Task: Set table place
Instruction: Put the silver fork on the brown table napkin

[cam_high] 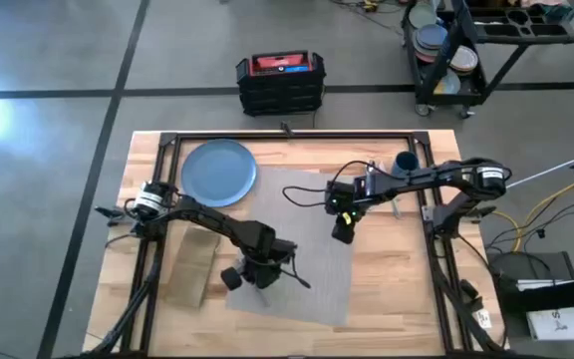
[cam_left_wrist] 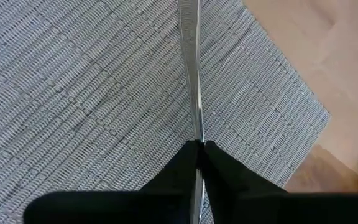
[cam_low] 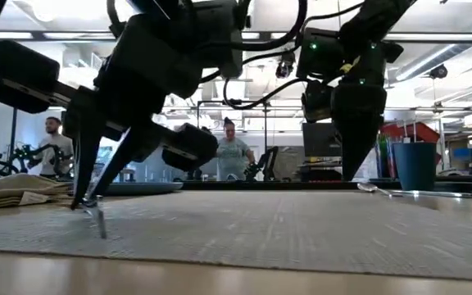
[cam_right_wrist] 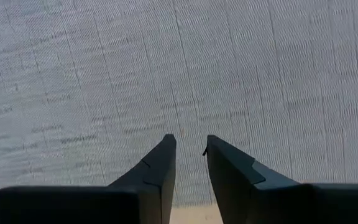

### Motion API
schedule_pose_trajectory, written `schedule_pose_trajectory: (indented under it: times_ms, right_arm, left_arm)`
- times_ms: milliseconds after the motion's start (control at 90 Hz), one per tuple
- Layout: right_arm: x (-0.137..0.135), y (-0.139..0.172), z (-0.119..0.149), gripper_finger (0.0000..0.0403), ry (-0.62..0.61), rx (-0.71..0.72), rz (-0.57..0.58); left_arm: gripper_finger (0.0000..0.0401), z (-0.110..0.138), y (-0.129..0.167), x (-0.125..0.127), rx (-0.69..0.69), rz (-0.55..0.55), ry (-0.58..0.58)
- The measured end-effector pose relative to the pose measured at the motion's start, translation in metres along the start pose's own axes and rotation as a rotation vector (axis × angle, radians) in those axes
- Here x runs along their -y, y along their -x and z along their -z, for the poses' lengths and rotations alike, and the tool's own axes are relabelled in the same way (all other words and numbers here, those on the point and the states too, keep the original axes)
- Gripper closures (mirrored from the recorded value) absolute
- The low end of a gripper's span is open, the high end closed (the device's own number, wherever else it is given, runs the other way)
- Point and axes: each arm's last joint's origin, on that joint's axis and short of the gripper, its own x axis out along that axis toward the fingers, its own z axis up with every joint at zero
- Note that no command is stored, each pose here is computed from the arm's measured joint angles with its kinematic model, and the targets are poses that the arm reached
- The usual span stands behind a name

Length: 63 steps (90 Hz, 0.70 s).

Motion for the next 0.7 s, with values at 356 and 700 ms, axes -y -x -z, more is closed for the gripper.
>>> schedule_pose_trajectory:
  times_ms: [356,700]
  right_arm:
    - [0.0,0.0,0.0,0.0311,0.0,0.0,0.0]
    - [0.0,0.0,0.0,0.0282,-0.019,0.0,0.0]
  left_arm:
    - [0.0302,-0.001,0.001,-0.002,-0.003,-0.04,-0.008]
    - [0.0254,-0.005,0.018,-0.004,-0.071,-0.215,0.048]
